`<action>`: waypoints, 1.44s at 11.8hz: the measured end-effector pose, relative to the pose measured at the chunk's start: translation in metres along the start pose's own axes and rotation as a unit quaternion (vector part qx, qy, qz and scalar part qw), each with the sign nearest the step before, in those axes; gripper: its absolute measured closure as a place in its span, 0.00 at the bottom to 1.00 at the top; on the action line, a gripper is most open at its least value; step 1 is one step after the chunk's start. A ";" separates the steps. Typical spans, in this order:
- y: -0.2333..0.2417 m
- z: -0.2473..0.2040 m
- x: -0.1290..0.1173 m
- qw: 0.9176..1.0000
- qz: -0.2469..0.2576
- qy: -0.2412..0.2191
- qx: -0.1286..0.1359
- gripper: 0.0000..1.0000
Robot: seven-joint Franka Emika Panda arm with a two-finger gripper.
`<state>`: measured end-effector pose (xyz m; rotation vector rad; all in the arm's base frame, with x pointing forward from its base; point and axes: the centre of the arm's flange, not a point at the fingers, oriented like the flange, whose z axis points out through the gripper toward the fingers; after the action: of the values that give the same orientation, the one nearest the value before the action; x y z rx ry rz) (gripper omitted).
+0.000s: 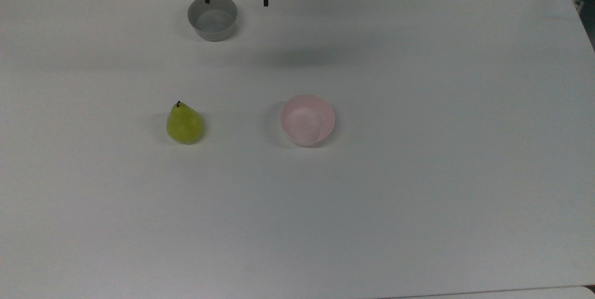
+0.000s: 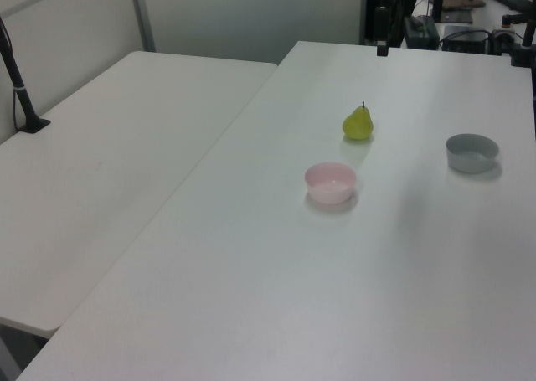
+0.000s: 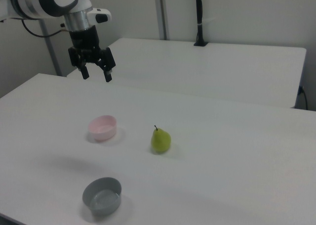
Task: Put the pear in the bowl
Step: 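Move the open gripper from above the grey bowl toward the green pear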
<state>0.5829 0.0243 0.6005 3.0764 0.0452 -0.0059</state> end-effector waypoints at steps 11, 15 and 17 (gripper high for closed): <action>0.001 0.001 0.000 1.000 0.001 -0.001 0.000 0.00; 0.036 0.004 -0.001 1.000 -0.012 -0.004 0.000 0.00; 0.070 0.005 -0.002 1.000 -0.027 -0.004 -0.001 0.00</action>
<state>0.5827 -0.0456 0.6000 3.0719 0.1290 -0.0215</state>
